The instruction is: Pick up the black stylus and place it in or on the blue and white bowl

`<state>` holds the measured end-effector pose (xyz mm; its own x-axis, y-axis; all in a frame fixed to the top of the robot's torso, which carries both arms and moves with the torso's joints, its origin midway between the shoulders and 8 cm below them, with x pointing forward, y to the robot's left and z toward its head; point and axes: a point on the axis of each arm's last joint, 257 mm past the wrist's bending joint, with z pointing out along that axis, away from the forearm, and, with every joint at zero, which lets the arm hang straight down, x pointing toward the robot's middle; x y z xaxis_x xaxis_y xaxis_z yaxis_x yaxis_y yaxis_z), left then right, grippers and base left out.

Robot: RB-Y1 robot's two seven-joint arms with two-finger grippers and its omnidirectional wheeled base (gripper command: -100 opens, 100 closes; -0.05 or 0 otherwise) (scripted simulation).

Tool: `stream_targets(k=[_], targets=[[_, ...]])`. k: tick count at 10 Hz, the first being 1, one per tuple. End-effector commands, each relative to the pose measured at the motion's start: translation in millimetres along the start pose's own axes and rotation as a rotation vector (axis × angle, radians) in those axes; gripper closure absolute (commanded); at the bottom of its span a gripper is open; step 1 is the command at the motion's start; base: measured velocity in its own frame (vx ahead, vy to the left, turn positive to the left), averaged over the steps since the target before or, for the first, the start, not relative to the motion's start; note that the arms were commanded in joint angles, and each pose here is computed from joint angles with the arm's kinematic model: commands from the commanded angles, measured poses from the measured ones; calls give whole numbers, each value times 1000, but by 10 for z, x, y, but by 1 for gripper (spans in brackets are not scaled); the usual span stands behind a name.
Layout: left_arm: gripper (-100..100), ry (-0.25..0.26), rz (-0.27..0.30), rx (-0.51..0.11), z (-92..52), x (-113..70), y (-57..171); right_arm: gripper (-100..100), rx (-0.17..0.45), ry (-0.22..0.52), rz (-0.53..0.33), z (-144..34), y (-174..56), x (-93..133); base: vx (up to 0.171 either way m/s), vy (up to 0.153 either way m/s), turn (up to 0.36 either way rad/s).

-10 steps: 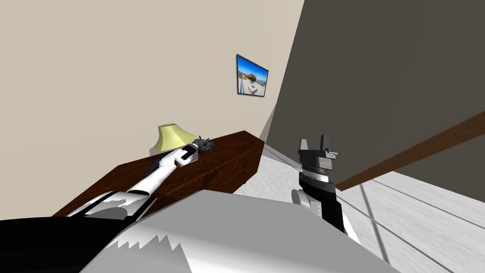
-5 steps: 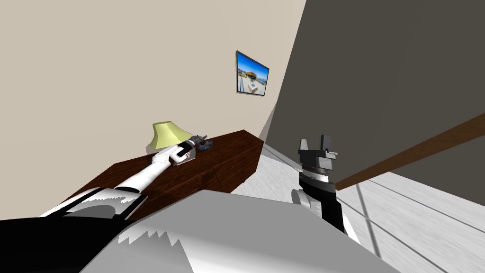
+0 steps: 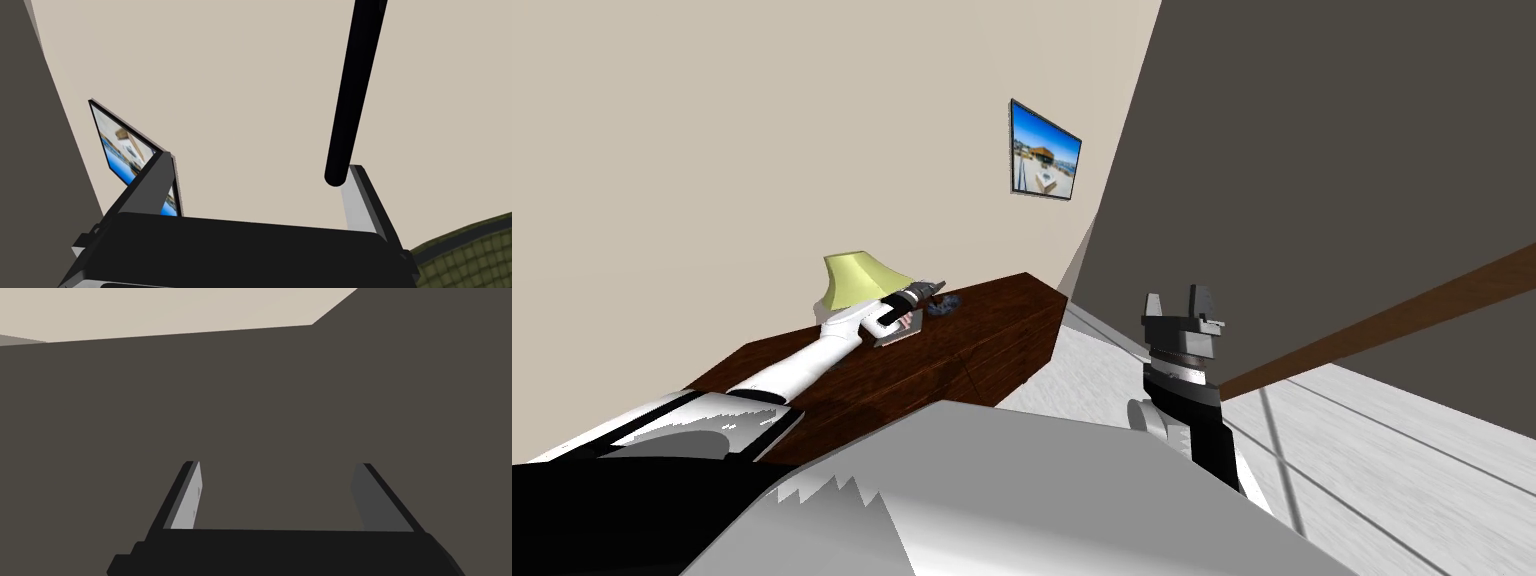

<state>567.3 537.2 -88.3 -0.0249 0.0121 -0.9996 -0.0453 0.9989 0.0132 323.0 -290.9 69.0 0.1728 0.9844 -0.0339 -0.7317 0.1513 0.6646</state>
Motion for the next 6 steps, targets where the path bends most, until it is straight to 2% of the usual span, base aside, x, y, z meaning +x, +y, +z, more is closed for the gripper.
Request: stream_targets(k=[1, 6], targets=[[0, 0, 0, 0, 0, 0, 0, 0, 0, 0, 0, 0, 0, 0, 0, 0, 0], [0, 0, 0, 0, 0, 1, -1, 0, 0, 0, 0, 0, 0, 0, 0, 0, 0]])
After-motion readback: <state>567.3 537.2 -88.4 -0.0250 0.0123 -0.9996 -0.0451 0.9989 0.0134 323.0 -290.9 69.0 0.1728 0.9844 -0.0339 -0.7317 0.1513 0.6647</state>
